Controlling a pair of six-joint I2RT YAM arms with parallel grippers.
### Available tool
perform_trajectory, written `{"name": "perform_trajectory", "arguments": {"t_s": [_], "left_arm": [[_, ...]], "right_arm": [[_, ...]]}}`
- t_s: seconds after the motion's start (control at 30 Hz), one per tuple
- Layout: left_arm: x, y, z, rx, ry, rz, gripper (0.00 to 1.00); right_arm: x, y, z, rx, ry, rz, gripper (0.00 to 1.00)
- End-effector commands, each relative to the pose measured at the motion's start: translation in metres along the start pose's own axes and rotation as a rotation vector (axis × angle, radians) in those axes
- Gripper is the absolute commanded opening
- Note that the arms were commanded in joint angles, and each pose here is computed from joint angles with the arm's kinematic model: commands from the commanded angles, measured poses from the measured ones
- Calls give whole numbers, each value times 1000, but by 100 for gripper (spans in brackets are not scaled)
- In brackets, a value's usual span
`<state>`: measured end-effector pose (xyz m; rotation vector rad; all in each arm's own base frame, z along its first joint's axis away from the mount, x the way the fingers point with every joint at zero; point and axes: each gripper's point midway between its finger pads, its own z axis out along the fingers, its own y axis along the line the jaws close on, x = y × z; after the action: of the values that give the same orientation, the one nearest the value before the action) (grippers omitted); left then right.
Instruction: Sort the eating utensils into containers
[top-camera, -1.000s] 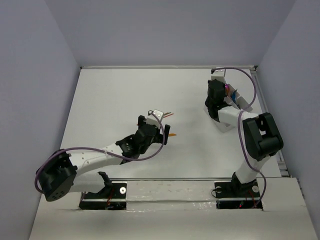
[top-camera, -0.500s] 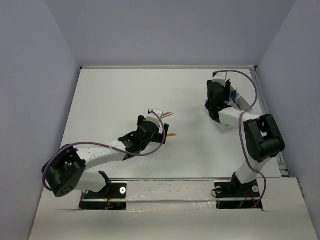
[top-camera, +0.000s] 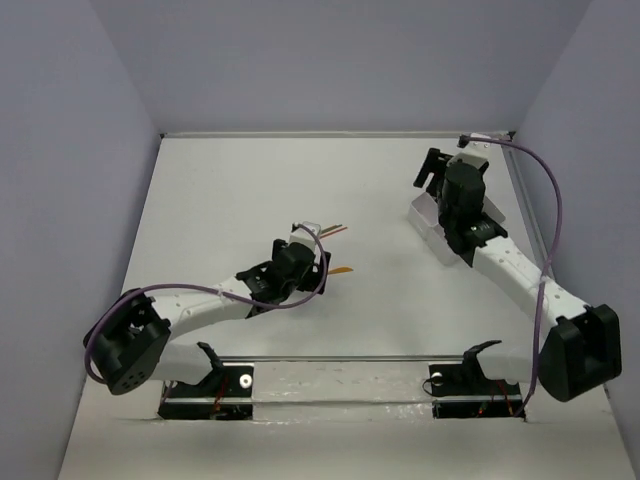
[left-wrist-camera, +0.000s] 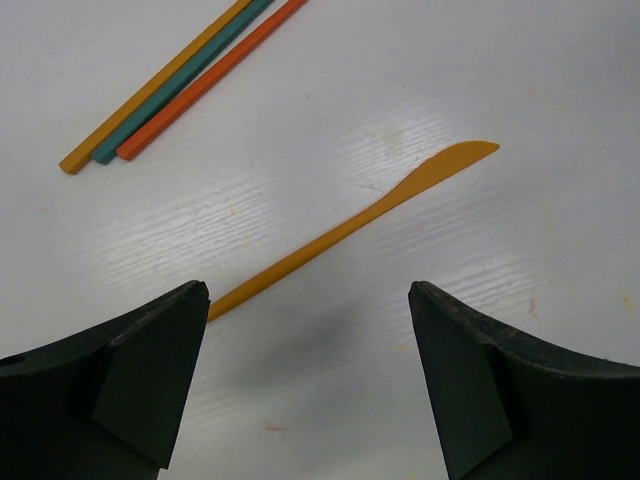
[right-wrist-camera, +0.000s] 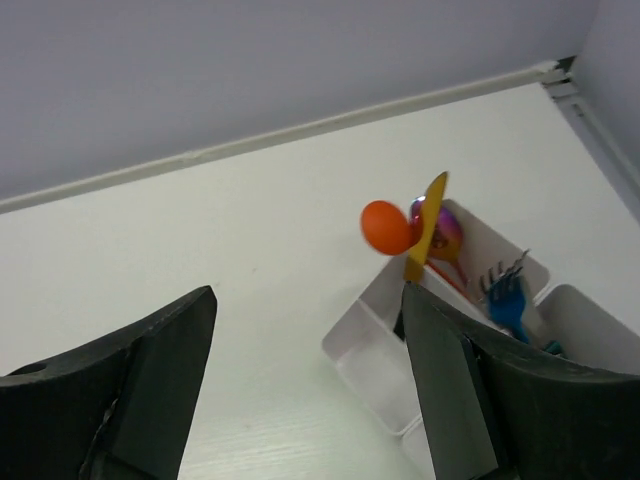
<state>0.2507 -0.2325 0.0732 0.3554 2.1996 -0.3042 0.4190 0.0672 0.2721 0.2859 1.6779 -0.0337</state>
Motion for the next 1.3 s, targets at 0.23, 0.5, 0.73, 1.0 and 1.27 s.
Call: {"name": "perform_trajectory", "arguments": {"t_s": [0.23,0.5,0.73,1.0,1.27], "left_arm": [[4,3,15,-72,94,10,73],[1,12,33,-89,133,21,71],[29,-1,40,-12,238,32,61],[48,-6,38,32,292,10,40],[56,-13,38,72,313,3,20]], "right_arm": [[35,58,-87,-394,150,185,80],[69,66,-111,-480,246,192,79],[62,64,-118,-499,232,196,79],[68,66,-118,-510,246,199,79],[82,75,-130,-578,343,165,89]]}}
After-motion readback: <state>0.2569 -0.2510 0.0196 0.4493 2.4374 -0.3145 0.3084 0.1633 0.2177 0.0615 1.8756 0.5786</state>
